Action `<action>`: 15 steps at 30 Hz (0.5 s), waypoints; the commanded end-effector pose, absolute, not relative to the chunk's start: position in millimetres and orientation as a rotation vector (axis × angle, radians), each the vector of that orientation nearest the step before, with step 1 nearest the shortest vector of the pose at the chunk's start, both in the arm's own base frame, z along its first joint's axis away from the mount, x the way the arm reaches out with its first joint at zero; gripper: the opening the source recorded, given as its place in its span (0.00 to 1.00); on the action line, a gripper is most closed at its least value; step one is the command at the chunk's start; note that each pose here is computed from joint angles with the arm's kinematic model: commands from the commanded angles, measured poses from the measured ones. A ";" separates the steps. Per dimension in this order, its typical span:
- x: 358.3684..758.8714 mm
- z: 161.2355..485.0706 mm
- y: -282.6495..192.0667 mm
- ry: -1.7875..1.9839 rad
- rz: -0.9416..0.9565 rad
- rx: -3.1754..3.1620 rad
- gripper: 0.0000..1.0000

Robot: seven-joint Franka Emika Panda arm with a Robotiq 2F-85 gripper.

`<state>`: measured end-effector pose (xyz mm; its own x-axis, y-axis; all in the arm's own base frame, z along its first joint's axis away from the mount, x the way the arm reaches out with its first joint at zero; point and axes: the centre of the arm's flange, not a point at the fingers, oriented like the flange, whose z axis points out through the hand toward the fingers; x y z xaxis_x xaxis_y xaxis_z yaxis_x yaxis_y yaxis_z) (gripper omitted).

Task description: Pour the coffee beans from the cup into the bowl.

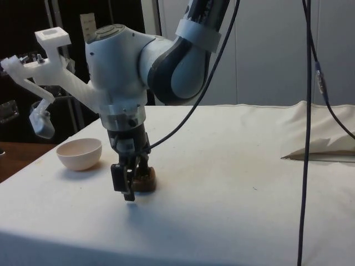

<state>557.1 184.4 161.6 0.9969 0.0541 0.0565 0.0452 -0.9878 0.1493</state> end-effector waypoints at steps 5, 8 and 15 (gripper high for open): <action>557.7 162.1 184.7 0.073 0.096 2.992 1.00; 557.3 162.1 184.5 0.075 0.094 2.990 1.00; 558.1 165.5 184.9 0.072 0.100 2.991 1.00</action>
